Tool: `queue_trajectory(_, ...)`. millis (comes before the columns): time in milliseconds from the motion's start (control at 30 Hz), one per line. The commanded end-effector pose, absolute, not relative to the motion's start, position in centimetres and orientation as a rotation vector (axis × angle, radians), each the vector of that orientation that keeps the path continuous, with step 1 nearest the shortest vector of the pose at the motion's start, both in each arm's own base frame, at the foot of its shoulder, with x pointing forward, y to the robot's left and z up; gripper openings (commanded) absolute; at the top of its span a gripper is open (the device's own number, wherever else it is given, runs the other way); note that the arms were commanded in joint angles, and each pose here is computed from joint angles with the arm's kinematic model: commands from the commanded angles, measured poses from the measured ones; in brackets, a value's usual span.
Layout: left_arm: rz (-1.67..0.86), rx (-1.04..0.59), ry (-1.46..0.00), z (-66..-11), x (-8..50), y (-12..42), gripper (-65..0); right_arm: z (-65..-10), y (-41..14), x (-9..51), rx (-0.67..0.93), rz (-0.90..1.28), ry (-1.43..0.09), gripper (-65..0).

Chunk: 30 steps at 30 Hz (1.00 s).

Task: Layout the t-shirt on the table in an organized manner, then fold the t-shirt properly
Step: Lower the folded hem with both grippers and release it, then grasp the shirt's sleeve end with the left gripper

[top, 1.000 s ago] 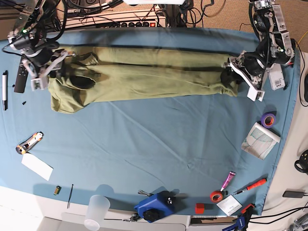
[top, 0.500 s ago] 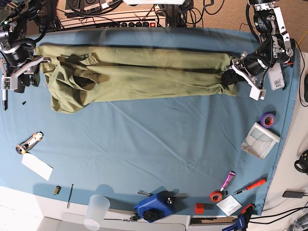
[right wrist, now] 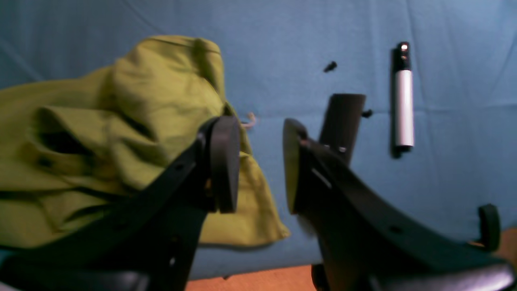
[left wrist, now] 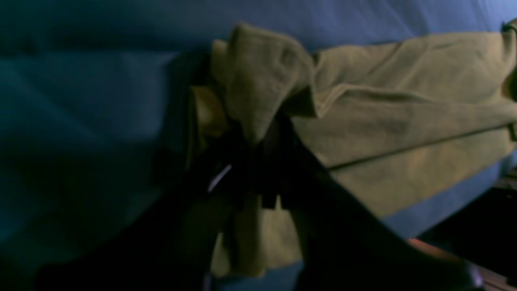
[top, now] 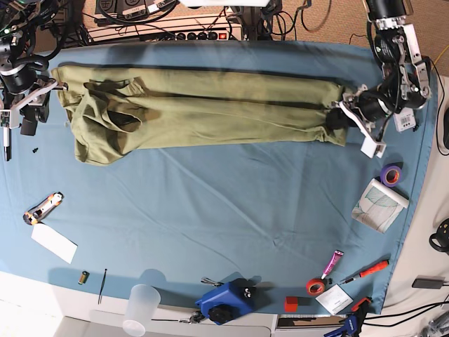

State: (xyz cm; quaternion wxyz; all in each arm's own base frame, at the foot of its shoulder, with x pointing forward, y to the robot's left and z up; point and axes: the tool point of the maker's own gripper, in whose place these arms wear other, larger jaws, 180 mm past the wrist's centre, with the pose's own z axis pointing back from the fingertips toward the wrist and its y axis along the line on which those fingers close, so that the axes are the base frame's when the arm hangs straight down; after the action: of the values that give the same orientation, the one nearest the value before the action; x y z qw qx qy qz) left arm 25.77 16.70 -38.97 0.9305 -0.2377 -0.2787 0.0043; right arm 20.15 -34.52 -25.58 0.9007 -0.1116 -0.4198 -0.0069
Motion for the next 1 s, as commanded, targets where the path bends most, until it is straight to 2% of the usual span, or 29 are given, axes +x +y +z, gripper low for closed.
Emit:
queue_trajectory(0, 0.002, -0.445, -0.607, -37.9, 26.8, 18.1, -65.0, -24.3, -34.7, 20.7, -0.25, 0.001, -0.915, -46.0)
queue_trajectory(233, 0.011, -0.343, -0.632, -36.9, 27.6, 21.8, -65.0, -24.2, -34.7, 20.7, -0.25, -0.002, -0.92, -46.0)
queue_trajectory(467, 0.127, -0.289, -0.707, -35.2, 27.8, 26.2, -65.0, -24.2, -34.7, 20.7, -0.25, -0.002, -0.921, -46.0)
queue_trajectory(700, 0.102, -0.334, -0.717, -35.1, 27.7, 25.3, -65.0, -24.0, -34.7, 20.9, -0.25, -0.002, -0.934, -46.0)
queue_trajectory(833, 0.041, -0.319, -0.669, -36.2, 27.6, 23.8, -47.0, -24.0, -34.7, 20.9, -0.25, -0.002, -0.933, -46.0)
queue_trajectory(867, 0.02, -0.309, -0.651, -36.6, 27.5, 23.4, -44.9, -24.0, -34.7, 20.9, -0.25, -0.001, -0.933, -46.0)
queue_trajectory(967, -0.053, -0.275, -0.597, -37.9, 27.1, 22.0, -44.3, -24.1, -34.7, 20.9, -0.25, -0.001, -0.932, -46.0)
